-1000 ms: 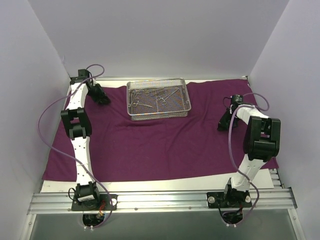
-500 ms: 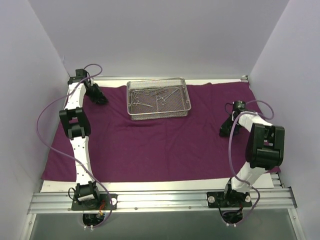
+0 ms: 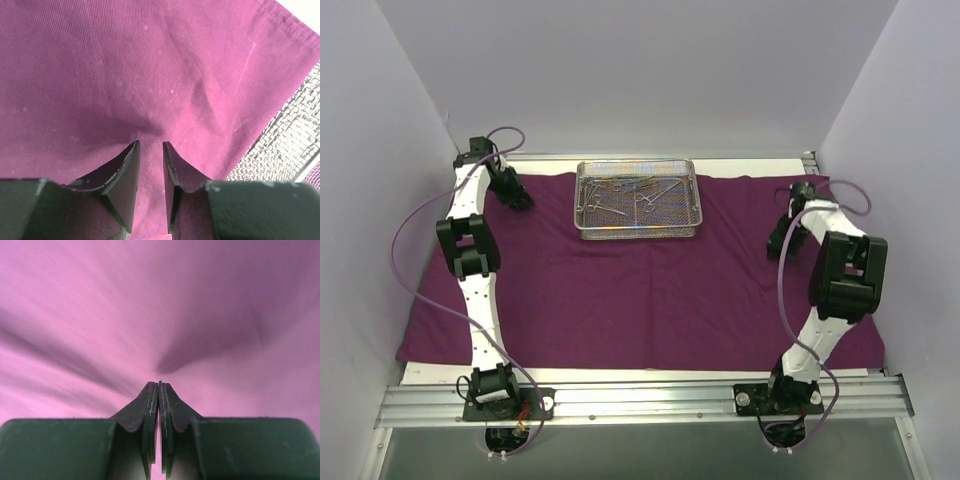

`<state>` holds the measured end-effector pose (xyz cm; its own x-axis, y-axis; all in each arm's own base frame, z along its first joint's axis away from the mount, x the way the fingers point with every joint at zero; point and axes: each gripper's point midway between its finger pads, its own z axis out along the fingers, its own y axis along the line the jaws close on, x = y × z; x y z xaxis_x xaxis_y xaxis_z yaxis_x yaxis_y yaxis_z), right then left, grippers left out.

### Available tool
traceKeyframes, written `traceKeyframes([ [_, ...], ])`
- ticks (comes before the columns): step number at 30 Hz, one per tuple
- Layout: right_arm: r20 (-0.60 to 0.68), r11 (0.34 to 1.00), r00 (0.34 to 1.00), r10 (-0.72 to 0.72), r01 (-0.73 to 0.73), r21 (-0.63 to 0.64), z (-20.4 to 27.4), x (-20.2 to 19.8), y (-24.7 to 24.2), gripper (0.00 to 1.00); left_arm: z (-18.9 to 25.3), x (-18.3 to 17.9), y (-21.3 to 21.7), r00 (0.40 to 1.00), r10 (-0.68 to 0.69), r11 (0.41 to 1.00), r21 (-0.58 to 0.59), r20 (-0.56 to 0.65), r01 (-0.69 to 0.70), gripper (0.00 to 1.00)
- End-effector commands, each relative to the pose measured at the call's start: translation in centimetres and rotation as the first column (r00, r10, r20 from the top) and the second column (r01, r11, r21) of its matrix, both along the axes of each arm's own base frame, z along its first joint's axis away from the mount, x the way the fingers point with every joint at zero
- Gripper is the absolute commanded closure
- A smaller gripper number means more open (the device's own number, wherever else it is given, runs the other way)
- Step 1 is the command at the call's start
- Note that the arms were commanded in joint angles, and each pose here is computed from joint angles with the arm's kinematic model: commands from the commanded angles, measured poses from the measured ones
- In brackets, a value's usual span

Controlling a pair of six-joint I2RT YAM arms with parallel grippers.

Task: Open and lay out the surgical kit
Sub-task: Smooth out the surgical kit at the center of the board.

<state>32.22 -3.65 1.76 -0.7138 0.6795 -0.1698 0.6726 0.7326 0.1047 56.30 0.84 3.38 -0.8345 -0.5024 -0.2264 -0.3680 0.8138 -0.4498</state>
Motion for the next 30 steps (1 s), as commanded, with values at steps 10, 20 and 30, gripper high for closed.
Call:
traceKeyframes([
  [10,0.361,0.994,0.926,0.113,-0.109,-0.031,6.3,18.1,-0.7,0.88,3.4,1.0,-2.6,0.996,0.002,0.994,-0.108,0.087,0.007,0.71],
  [20,0.345,0.99,0.931,0.12,-0.137,0.023,-0.7,20.6,0.3,1.0,0.8,1.1,-3.3,0.995,0.104,0.99,-0.095,-0.005,-0.104,0.72],
  [30,0.166,0.998,0.984,0.061,-0.06,-0.015,-6.5,20.5,-3.0,1.0,-3.2,-0.7,2.3,0.967,0.224,0.972,-0.044,-0.121,-0.231,0.72],
])
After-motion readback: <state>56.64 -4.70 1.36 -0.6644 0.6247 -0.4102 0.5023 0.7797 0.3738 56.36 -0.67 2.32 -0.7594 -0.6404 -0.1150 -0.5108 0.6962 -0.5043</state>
